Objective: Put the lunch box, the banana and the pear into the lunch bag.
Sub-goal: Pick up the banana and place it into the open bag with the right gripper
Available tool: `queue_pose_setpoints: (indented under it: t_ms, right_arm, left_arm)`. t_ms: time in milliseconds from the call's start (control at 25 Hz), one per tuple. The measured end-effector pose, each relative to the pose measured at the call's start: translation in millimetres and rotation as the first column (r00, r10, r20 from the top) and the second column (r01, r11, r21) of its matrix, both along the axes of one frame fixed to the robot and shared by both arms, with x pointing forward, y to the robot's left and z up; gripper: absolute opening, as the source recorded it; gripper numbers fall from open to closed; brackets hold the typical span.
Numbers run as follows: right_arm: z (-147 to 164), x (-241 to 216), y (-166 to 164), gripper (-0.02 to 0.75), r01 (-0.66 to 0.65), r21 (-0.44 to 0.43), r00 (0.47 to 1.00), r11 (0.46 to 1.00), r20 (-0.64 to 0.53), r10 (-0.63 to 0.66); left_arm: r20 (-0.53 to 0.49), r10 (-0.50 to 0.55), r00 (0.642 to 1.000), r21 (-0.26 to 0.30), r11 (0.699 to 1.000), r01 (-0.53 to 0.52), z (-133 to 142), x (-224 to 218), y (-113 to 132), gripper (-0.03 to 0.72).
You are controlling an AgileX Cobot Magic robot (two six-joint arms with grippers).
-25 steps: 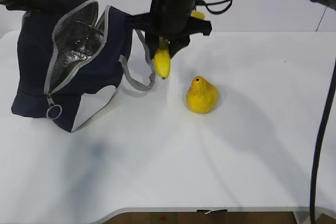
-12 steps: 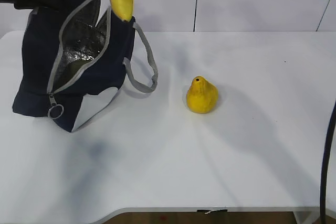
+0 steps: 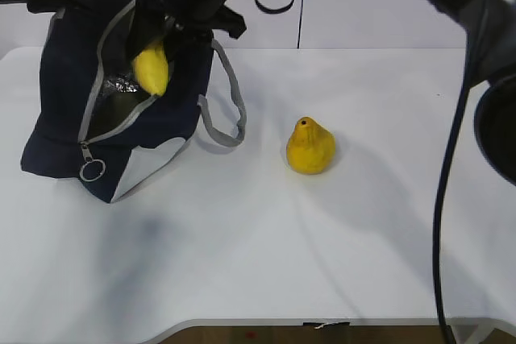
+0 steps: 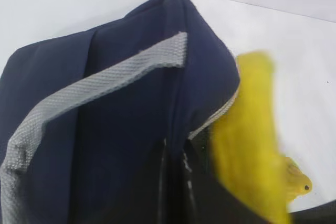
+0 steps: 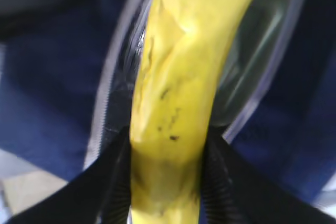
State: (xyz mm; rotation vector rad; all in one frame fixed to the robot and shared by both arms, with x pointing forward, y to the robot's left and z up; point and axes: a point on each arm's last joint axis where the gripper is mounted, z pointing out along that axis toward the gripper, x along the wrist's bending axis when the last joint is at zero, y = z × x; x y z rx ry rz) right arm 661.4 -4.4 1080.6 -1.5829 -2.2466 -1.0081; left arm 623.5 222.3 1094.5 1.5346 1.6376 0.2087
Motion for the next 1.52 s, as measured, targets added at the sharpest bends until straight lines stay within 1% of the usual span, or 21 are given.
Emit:
queue_pose_setpoints:
  t_ms: [120, 240, 400, 600, 720, 920, 1040, 1200, 1360, 1520]
  right_arm:
    - [-19.2, 3.9, 7.5, 0.285, -0.021, 0.031, 0.998, 0.999, -0.054, 0.022]
    - [-27.0, 6.2, 13.8, 0.285, -0.036, 0.086, 0.997, 0.996, -0.07, 0.042]
    - [-34.8, 10.3, 20.1, 0.285, -0.034, 0.137, 0.997, 0.99, -0.066, 0.043]
    - [-37.5, 13.4, 22.2, 0.29, -0.054, 0.152, 0.998, 0.987, -0.024, 0.059]
    - [-37.5, 13.2, 22.2, 0.321, -0.068, 0.149, 0.997, 0.987, -0.014, 0.07]
    - [-39.8, 7.5, 21.0, 0.407, -0.122, 0.122, 0.991, 0.985, -0.044, 0.129]
    - [-32.7, 7.0, 18.9, 0.419, -0.135, 0.124, 0.99, 0.983, -0.029, 0.14]
    - [-11.1, 8.7, 14.2, 0.421, -0.142, 0.147, 0.989, 0.979, 0.049, 0.136]
    - [16.8, 9.1, 5.3, 0.421, -0.144, 0.177, 0.983, 0.974, 0.139, 0.12]
    - [37.7, 6.1, -3.5, 0.421, -0.139, 0.158, 0.973, 0.978, 0.208, 0.105]
  left_arm:
    - [-0.014, -0.008, 1.0, -0.007, 1.0, 0.008, -0.6, -1.1, -0.9, -0.006]
    - [-0.02, -0.011, 1.0, -0.011, 1.0, 0.011, -0.8, -1.5, -1.3, -0.006]
    - [-0.027, -0.012, 1.0, -0.028, 1.0, 0.011, -0.5, -2.0, -2.3, -0.006]
    - [-0.035, -0.01, 0.999, -0.062, 0.998, 0.008, 0.3, -2.4, -4.1, -0.006]
    - [-0.036, -0.017, 0.999, -0.066, 0.998, 0.014, 0.4, -3.0, -7.0, -0.006]
    - [-0.038, -0.026, 0.999, -0.07, 0.997, 0.023, 0.4, -3.9, -10.5, -0.006]
    - [-0.038, -0.026, 0.999, -0.07, 0.997, 0.023, 0.4, -3.9, -10.5, -0.006]
    - [-0.041, -0.03, 0.999, -0.07, 0.997, 0.027, 0.3, -4.3, -11.3, -0.006]
    - [-0.044, -0.034, 0.998, -0.072, 0.997, 0.031, 0.2, -4.7, -12.3, -0.006]
    - [-0.045, -0.035, 0.998, -0.072, 0.997, 0.032, 0.1, -4.8, -12.3, -0.006]
